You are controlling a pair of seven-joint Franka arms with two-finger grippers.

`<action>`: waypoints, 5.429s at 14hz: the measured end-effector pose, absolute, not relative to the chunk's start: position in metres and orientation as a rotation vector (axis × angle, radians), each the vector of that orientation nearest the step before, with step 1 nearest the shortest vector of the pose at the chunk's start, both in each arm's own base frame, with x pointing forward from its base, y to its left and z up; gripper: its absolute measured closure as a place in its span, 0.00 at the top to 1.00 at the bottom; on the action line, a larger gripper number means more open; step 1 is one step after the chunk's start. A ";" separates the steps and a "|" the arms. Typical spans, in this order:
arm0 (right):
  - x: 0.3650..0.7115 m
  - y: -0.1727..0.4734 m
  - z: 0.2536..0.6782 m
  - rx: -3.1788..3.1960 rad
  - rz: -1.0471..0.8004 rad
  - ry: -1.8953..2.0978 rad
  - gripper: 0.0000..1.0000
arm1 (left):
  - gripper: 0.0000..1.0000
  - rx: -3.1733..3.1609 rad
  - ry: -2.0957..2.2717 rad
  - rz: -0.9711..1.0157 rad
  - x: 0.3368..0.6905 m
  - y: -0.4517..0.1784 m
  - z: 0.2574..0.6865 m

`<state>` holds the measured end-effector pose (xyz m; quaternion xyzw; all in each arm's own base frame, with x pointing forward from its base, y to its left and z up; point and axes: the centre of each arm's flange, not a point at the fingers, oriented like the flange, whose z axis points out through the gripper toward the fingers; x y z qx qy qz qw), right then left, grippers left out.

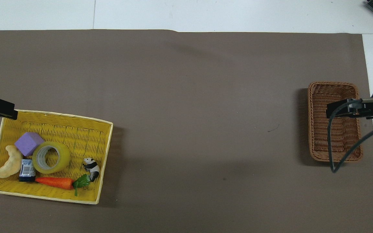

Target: Move tape to another basket

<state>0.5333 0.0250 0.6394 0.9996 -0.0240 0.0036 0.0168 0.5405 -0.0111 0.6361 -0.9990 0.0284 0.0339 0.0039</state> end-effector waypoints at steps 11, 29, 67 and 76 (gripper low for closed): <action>0.526 0.051 0.638 3.100 0.006 -0.006 1.00 | 1.00 -3.120 -0.114 0.237 0.513 0.031 0.551; 0.527 0.044 0.639 3.081 0.014 -0.017 1.00 | 0.86 -2.987 -0.853 0.160 0.399 0.055 0.339; 0.528 0.041 0.639 3.081 0.014 -0.026 1.00 | 0.23 -2.978 -0.913 0.099 0.409 0.037 0.313; 0.528 0.044 0.638 3.141 0.007 -0.032 1.00 | 0.23 -2.987 -0.900 0.075 0.479 0.036 0.458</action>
